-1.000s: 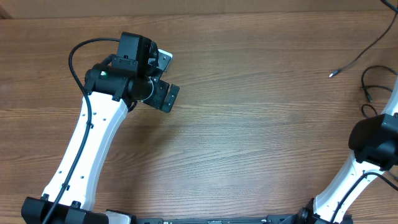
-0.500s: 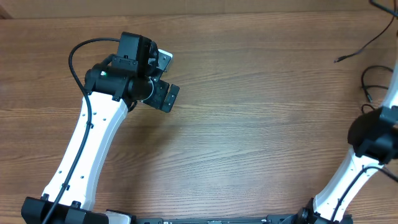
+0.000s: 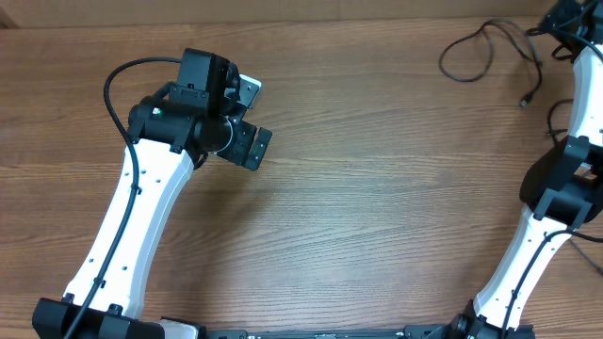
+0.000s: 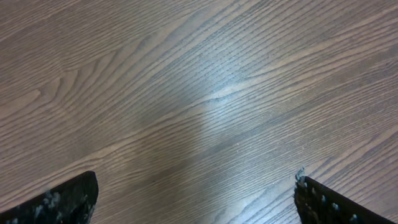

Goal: Untangle cables

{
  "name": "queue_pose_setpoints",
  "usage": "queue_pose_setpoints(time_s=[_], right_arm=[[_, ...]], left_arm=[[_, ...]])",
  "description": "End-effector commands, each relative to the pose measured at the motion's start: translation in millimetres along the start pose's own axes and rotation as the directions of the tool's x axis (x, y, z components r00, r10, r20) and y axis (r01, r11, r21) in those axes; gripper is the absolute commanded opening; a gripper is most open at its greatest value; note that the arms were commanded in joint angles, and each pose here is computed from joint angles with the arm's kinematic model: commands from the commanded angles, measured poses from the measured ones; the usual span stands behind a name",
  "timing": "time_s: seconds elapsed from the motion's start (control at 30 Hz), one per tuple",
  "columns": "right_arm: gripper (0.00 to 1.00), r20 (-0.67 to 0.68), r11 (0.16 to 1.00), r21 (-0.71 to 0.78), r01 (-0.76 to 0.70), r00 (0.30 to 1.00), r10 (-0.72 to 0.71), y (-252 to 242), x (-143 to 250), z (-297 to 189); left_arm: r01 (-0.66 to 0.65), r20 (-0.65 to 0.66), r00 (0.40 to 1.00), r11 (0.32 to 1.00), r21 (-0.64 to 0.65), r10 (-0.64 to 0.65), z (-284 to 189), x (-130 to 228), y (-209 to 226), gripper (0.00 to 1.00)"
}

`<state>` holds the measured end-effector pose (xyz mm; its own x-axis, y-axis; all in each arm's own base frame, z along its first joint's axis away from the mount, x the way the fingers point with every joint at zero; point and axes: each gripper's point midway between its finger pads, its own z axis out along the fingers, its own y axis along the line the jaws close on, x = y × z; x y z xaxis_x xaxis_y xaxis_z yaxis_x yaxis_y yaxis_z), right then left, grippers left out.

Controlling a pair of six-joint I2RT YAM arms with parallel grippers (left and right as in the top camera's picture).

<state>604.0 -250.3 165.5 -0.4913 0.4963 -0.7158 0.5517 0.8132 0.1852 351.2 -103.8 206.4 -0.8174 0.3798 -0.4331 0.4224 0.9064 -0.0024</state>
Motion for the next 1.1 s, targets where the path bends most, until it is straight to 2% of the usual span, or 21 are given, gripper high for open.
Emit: queue_pose_setpoints(time_s=[0.0, 0.23, 0.37, 0.47, 0.6, 0.83, 1.07], right_arm=[[1.00, -0.056, 1.000, -0.006, 0.001, 0.998, -0.001, -1.4, 16.3, 7.0], [1.00, -0.158, 0.984, -0.176, -0.013, 0.987, -0.016, 34.2, 32.4, -15.8], [1.00, -0.124, 0.973, -0.229, 0.038, 0.990, -0.068, 70.4, 16.5, -71.6], [1.00, -0.134, 0.958, -0.273, 0.094, 0.982, -0.134, 102.0, 22.1, -118.4], [1.00, -0.198, 0.931, -0.333, 0.150, 0.954, -0.224, 146.5, 54.8, -171.5], [1.00, -0.383, 0.869, -0.428, 0.249, 0.821, -0.424, 210.2, 155.9, -228.5], [1.00, -0.404, 0.817, -0.489, 0.304, 0.751, -0.522, 240.7, 197.2, -255.9]], left_arm=[[-0.020, 0.012, 1.000, 1.000, 0.013, 0.020, -2.1, -3.7, -2.2, 1.00], [-0.020, 0.012, 1.000, 1.000, 0.013, 0.020, -2.1, -3.7, -2.2, 1.00], [-0.020, 0.012, 1.000, 1.000, 0.013, 0.020, -2.1, -3.7, -2.2, 1.00], [-0.020, 0.012, 1.000, 1.000, 0.013, 0.020, -2.1, -3.7, -2.2, 1.00], [-0.020, 0.012, 1.000, 1.000, 0.012, 0.020, -2.1, -3.7, -2.1, 0.99], [-0.020, 0.012, 1.000, 1.000, 0.013, 0.020, -2.1, -3.7, -2.2, 1.00], [-0.020, 0.012, 1.000, 1.000, 0.013, 0.020, -2.1, -3.7, -2.2, 0.99]])
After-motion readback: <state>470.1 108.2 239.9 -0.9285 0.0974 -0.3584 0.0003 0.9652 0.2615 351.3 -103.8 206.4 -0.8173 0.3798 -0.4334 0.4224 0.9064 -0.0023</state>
